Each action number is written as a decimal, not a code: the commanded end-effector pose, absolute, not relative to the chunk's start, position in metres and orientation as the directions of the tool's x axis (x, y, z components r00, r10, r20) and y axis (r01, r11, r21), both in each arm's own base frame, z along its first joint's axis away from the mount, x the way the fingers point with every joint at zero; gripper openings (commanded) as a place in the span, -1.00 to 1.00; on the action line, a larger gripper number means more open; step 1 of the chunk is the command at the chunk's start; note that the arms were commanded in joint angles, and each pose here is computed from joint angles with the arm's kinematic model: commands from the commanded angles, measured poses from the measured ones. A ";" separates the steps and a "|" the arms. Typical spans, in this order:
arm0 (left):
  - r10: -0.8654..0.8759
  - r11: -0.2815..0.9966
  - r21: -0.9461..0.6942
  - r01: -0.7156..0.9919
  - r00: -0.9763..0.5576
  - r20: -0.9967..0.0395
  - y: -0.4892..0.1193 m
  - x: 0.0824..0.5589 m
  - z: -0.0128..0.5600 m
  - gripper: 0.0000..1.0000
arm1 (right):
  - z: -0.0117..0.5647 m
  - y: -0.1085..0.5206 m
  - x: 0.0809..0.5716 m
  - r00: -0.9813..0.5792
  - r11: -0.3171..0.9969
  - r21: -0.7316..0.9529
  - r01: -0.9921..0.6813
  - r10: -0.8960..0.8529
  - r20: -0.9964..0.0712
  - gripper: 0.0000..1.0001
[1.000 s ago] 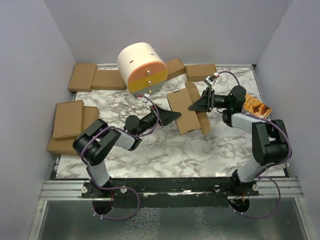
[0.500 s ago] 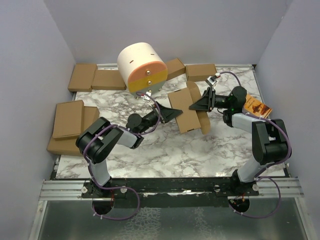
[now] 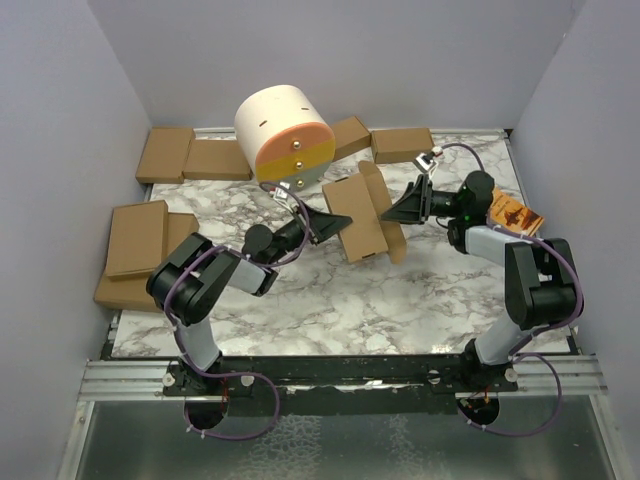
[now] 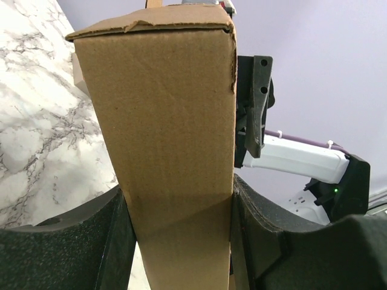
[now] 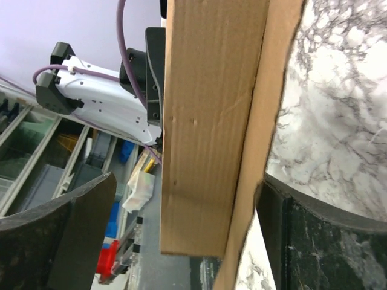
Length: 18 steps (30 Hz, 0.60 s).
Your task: Fold the paper box
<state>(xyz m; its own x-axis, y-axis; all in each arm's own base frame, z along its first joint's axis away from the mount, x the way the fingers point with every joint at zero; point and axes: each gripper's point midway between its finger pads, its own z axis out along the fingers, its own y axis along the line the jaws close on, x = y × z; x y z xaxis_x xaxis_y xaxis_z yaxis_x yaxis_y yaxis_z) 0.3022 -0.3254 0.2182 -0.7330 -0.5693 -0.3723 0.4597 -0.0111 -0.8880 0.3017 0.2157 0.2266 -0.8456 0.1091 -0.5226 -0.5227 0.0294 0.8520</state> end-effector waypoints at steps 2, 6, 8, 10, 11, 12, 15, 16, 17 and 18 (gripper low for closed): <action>-0.593 -0.153 -0.766 0.625 -0.678 -0.435 -0.299 0.278 0.276 -0.32 | 0.239 0.193 0.308 -0.740 0.051 0.747 -0.663 0.105 -0.665 0.98; -0.575 -0.158 -0.782 0.602 -0.700 -0.423 -0.288 0.279 0.273 -0.33 | 0.234 0.174 0.310 -0.681 0.070 0.687 -0.723 0.087 -0.727 0.99; -0.566 -0.162 -0.796 0.583 -0.716 -0.409 -0.282 0.279 0.271 -0.34 | 0.232 0.164 0.311 -0.625 0.065 0.628 -0.776 0.057 -0.778 0.99; -0.550 -0.164 -0.814 0.557 -0.737 -0.394 -0.277 0.278 0.266 -0.34 | 0.234 0.156 0.314 -0.520 0.052 0.521 -0.852 0.032 -0.854 0.99; -0.540 -0.165 -0.823 0.544 -0.748 -0.386 -0.275 0.278 0.263 -0.34 | 0.236 0.154 0.320 -0.424 0.068 0.425 -0.903 0.030 -0.905 0.99; -0.529 -0.166 -0.829 0.533 -0.758 -0.382 -0.273 0.277 0.260 -0.34 | 0.235 0.153 0.327 -0.322 0.114 0.321 -0.940 0.012 -0.947 0.99; -0.504 -0.166 -0.845 0.508 -0.780 -0.370 -0.269 0.274 0.254 -0.36 | 0.223 0.149 0.326 0.044 0.132 -0.068 -0.989 -0.172 -0.984 0.99; -0.498 -0.165 -0.848 0.503 -0.785 -0.368 -0.268 0.273 0.253 -0.36 | 0.220 0.146 0.326 0.109 0.122 -0.135 -0.983 -0.202 -0.973 0.99; -0.493 -0.164 -0.852 0.497 -0.789 -0.366 -0.268 0.273 0.251 -0.36 | 0.216 0.144 0.322 0.155 0.106 -0.183 -0.977 -0.227 -0.962 0.99; -0.491 -0.163 -0.854 0.494 -0.792 -0.364 -0.267 0.272 0.249 -0.36 | 0.213 0.144 0.317 0.247 0.065 -0.270 -0.961 -0.245 -0.938 0.99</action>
<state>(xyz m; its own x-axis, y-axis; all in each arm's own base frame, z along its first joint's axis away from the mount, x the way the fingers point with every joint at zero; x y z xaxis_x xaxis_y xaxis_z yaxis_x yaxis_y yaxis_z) 0.3022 -0.2755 0.2051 -0.8212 -0.5215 -0.2318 0.3036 -0.0551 -0.9512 0.3595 0.1488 0.2469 -0.1348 -0.0555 -0.9893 -0.9732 0.1949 0.1217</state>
